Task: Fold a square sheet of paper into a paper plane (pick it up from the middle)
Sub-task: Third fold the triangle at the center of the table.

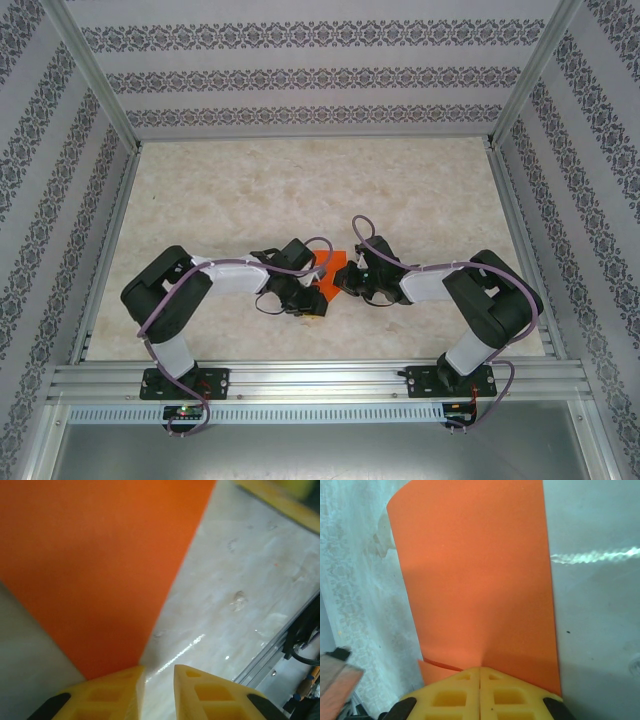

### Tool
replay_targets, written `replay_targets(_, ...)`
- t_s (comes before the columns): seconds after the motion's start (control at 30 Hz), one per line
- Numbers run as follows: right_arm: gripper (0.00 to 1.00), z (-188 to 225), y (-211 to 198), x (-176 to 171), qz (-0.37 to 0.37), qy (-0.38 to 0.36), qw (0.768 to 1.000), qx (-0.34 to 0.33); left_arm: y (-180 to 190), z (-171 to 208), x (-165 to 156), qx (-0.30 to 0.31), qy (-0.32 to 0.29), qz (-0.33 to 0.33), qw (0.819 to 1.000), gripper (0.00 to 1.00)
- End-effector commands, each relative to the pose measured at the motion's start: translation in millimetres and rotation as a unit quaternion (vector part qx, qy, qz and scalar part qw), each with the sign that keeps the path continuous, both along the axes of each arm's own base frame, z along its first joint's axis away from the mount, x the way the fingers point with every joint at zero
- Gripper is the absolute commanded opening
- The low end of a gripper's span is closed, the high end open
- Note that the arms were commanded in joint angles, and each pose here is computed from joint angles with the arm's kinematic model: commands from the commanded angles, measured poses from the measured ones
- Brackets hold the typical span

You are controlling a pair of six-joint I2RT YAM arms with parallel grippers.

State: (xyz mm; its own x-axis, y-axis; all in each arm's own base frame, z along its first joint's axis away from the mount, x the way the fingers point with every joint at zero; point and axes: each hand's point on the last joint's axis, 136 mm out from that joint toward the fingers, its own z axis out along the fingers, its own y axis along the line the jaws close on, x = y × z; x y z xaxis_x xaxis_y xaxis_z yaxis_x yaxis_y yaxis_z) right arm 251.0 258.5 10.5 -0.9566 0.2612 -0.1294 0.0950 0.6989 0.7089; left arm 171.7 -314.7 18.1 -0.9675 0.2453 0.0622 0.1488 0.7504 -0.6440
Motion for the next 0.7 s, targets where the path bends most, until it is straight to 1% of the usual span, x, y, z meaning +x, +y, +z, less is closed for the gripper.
replay_targets(0.0, 0.07, -44.8, -24.6, -18.1, -0.016, 0.037, 0.996, -0.084, 16.9, -30.6, -10.0, 0.04, 0.014, 0.015, 0.999, 0.25)
replay_targets(0.13, 0.07, -46.8, -26.2, -19.4, -0.017, 0.039, 0.995, -0.087, 25.8, -35.6, -23.0, 0.041, 0.031, 0.015, 0.999, 0.25)
replay_targets(0.27, 0.08, -45.1, -24.4, -17.6, -0.015, 0.037, 0.996, -0.085, 21.1, -21.2, -23.2, 0.019, 0.027, 0.013, 0.999, 0.25)
replay_targets(0.37, 0.08, -37.1, -18.8, -12.5, -0.012, 0.027, 0.997, -0.075, 12.5, 3.3, -10.5, 0.0, -0.003, 0.019, 1.0, 0.25)
replay_targets(0.47, 0.11, -20.5, -13.3, -4.3, -0.011, 0.006, 0.998, -0.06, 6.9, 36.4, 9.2, -0.017, -0.057, 0.035, 0.998, 0.26)
replay_targets(0.57, 0.16, 7.9, -8.2, 5.0, -0.009, -0.029, 0.999, -0.04, 14.1, 60.1, 29.8, -0.005, -0.116, 0.058, 0.992, 0.27)
replay_targets(0.67, 0.22, 36.7, -10.8, 11.7, -0.014, -0.064, 0.997, -0.031, 24.8, 62.3, 46.8, 0.014, -0.135, 0.089, 0.987, 0.27)
